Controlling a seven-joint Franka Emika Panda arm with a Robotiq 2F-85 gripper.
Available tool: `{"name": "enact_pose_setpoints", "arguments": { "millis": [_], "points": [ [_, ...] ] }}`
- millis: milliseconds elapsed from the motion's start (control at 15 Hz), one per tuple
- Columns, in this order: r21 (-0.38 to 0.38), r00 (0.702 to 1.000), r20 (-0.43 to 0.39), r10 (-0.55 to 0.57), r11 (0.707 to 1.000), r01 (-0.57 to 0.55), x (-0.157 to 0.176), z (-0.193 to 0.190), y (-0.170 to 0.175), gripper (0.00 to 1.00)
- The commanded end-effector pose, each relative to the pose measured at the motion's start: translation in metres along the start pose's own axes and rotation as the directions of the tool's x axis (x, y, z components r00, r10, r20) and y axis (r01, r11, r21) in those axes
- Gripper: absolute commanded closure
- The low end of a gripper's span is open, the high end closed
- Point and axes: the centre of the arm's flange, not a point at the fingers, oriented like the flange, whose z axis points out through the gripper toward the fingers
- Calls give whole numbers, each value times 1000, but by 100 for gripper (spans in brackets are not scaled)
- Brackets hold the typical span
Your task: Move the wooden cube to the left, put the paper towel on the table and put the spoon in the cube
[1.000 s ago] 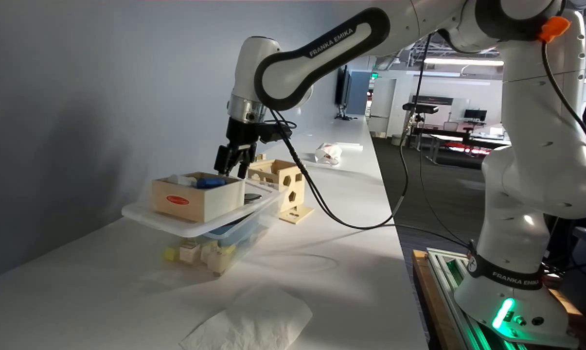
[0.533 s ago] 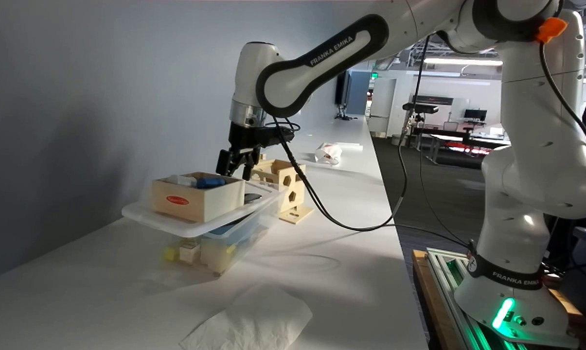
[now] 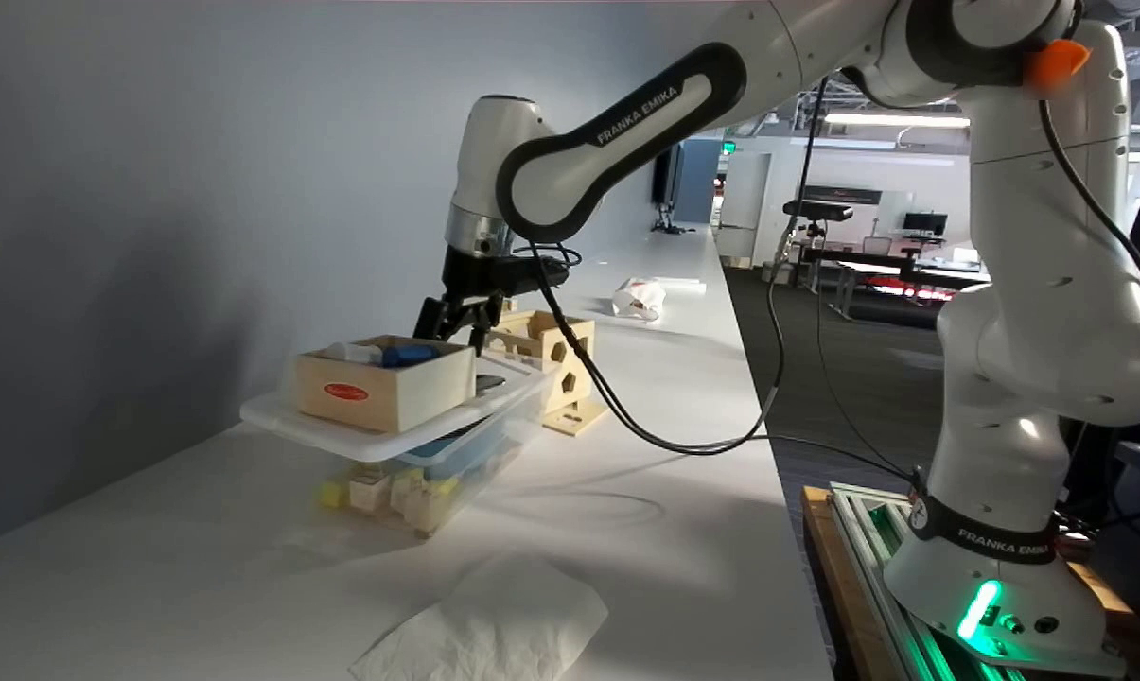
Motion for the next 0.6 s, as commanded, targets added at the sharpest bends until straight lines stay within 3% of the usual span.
{"name": "enact_pose_setpoints", "arguments": {
  "millis": [0, 533],
  "points": [
    [-11, 1000, -10, 5, 1000, -5, -7, -5, 3, 0],
    [15, 999, -51, -12, 1000, 13, -17, -37, 9, 0]
  ]
}}
